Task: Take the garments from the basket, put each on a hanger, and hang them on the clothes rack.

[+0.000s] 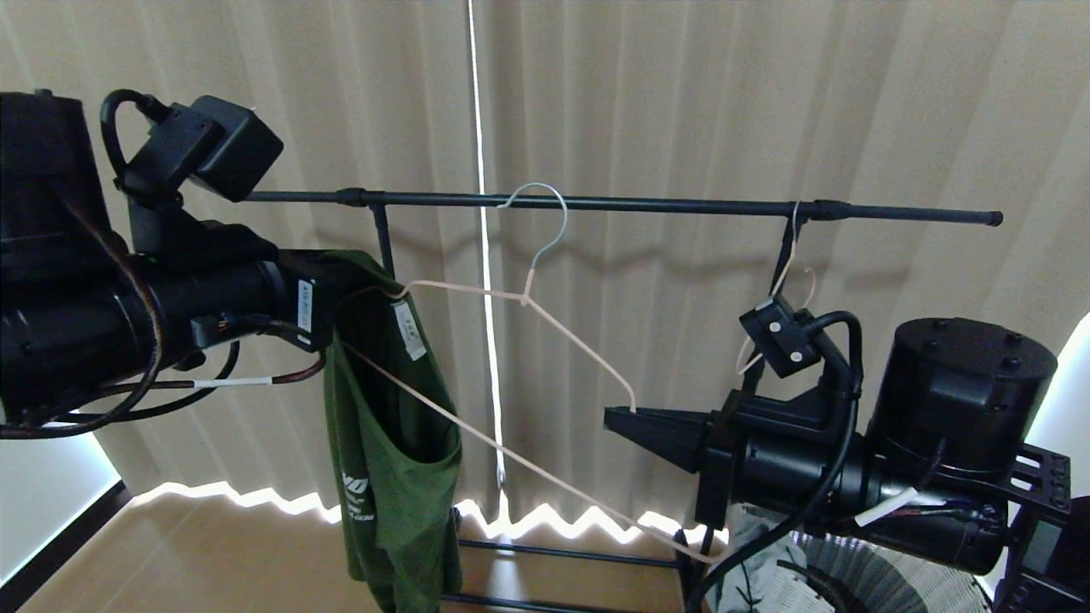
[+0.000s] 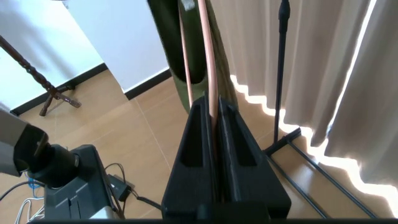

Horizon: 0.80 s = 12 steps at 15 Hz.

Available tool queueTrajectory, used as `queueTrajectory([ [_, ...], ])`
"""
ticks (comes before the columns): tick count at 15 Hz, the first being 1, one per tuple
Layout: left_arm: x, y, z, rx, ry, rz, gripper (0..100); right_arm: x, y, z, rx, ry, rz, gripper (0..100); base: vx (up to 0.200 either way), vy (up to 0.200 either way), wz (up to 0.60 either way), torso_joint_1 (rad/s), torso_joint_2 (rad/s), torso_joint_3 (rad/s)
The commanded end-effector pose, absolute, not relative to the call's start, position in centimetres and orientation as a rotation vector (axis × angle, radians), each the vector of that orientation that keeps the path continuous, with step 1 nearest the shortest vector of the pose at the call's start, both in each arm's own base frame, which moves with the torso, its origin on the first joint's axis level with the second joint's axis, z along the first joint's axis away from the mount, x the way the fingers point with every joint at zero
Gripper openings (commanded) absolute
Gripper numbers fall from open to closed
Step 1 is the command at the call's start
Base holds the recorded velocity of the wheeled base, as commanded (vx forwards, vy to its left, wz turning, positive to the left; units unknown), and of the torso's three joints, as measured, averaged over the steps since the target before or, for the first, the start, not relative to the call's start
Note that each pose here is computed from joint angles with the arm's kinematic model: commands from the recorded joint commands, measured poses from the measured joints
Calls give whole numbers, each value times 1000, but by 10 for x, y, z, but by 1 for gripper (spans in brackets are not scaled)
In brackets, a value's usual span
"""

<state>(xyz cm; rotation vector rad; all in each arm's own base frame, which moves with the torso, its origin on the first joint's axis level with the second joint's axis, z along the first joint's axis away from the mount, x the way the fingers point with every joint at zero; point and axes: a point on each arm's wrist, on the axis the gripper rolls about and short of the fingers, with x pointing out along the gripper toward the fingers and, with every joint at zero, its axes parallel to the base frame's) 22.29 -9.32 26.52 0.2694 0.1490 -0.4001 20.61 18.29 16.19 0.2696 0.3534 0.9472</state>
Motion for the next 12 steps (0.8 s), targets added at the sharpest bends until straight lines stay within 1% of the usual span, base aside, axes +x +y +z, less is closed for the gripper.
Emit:
queueTrajectory([
  [1, 210, -88, 268, 265, 130, -398, 0, 211, 188, 159, 269, 361, 947, 0, 0, 0, 0, 0, 0, 0],
  [5, 201, -87, 264, 263, 136, -412, 0, 215, 193, 160, 271, 358, 952, 0, 0, 0, 0, 0, 0, 0],
  [6, 198, -94, 264, 256, 135, -448, 0, 215, 197, 159, 268, 362, 964, 0, 0, 0, 0, 0, 0, 0],
  [9, 187, -122, 262, 172, 150, -580, 0, 219, 207, 154, 265, 375, 975, 0, 0, 0, 0, 0, 0, 0],
  [10, 187, -130, 259, 171, 162, -608, 0, 220, 209, 154, 264, 376, 979, 0, 0, 0, 0, 0, 0, 0],
  [12, 192, -136, 257, 174, 174, -618, 0, 219, 211, 154, 263, 376, 987, 0, 0, 0, 0, 0, 0, 0],
])
